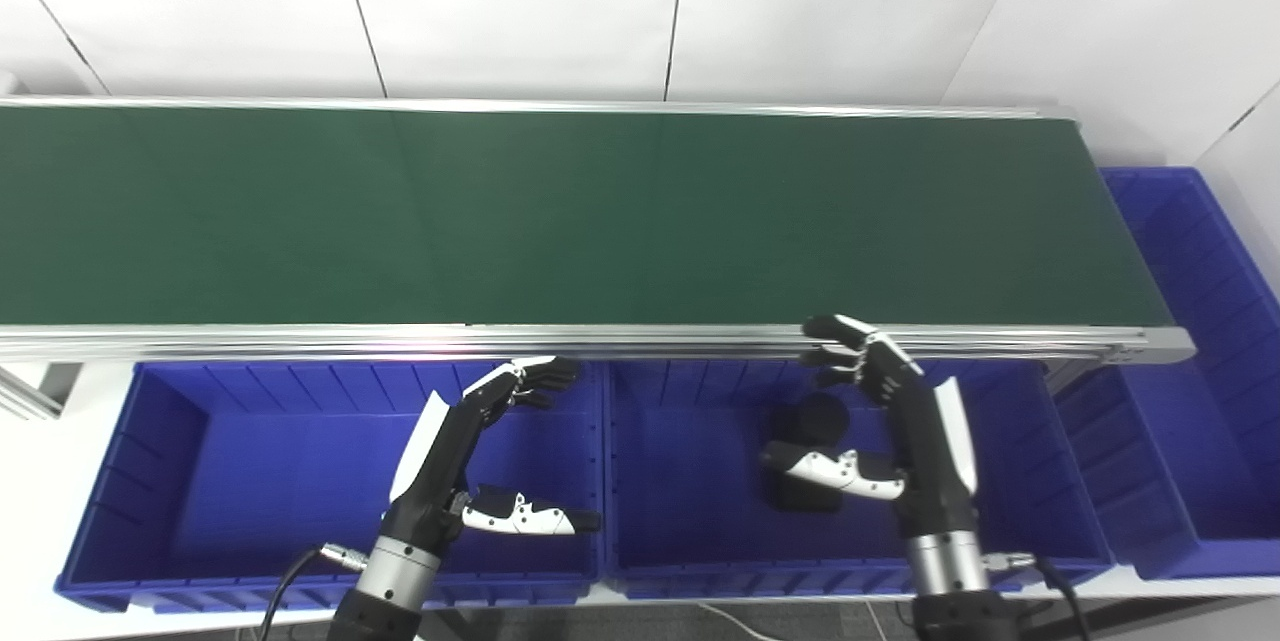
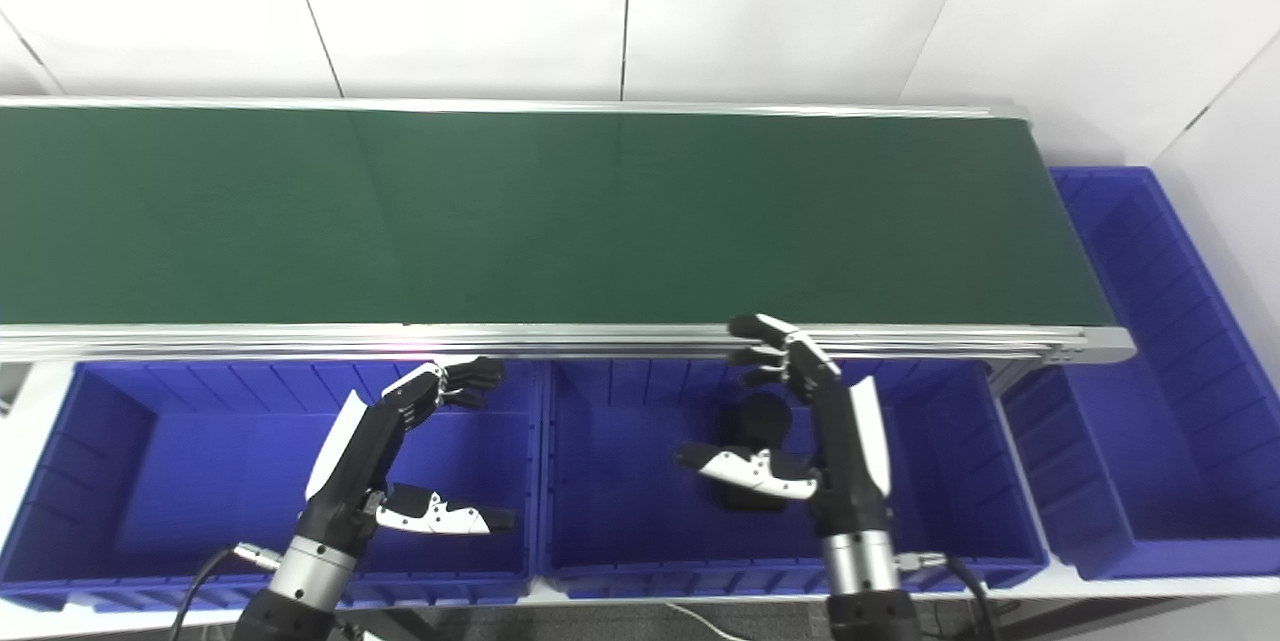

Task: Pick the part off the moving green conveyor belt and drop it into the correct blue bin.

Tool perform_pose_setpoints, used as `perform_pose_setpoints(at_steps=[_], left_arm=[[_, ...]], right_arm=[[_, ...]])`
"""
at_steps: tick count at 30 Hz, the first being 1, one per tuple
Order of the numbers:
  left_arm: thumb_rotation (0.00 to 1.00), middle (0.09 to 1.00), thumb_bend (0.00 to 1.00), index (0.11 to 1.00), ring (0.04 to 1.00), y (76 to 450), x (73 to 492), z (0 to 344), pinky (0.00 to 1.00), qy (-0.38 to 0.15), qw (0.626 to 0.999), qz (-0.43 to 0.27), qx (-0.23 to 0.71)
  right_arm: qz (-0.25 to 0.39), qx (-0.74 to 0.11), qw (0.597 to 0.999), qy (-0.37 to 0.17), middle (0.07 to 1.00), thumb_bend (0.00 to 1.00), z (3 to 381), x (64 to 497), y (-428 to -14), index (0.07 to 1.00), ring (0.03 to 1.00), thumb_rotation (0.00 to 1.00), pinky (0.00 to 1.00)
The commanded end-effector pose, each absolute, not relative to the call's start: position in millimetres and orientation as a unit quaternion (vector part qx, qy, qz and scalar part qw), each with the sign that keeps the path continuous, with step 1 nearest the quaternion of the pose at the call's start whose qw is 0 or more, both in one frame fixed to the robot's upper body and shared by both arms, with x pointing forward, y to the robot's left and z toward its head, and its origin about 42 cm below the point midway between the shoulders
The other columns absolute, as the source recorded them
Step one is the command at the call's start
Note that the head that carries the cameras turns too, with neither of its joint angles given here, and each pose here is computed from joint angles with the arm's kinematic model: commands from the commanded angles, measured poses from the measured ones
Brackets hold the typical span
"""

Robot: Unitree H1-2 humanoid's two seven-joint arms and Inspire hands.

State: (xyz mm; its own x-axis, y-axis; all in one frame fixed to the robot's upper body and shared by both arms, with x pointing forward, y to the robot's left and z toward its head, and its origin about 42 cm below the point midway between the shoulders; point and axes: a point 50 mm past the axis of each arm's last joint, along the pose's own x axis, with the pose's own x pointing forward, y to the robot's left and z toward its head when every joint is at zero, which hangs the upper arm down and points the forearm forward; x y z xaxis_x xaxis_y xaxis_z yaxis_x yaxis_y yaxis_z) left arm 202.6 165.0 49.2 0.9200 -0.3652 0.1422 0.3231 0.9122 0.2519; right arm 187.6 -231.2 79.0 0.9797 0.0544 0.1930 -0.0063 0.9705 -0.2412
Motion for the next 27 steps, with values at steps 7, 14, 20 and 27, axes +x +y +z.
perform_pose_setpoints(at_steps=[7, 14, 20, 27], left_arm=[[0.11, 0.737, 0.97, 0.717, 0.722, 161, 209, 59, 0.66, -0.125, 0.972, -0.17, 0.107], [0.1, 0.731, 0.97, 0.714, 0.717, 158, 209, 57, 0.65, -0.125, 0.971, -0.17, 0.11], [0.1, 0.73, 0.97, 0.708, 0.711, 157, 209, 56, 0.65, -0.126, 0.97, -0.169, 0.118], [0.11, 0.728, 0.97, 0.706, 0.708, 158, 210, 54, 0.64, -0.124, 0.97, -0.17, 0.12]], right_arm=[[0.029, -0.122, 0.985, -0.119, 0.731, 0.99, 79, 188, -223, 0.712, 0.64, 0.29, 0.55], [0.059, -0.135, 0.984, -0.102, 0.759, 0.98, 72, 190, -221, 0.725, 0.667, 0.32, 0.58], [0.108, -0.13, 0.982, -0.08, 0.784, 0.98, 64, 194, -211, 0.742, 0.706, 0.3, 0.58], [0.162, -0.107, 0.979, -0.057, 0.845, 1.0, 54, 195, -197, 0.781, 0.775, 0.28, 0.67]])
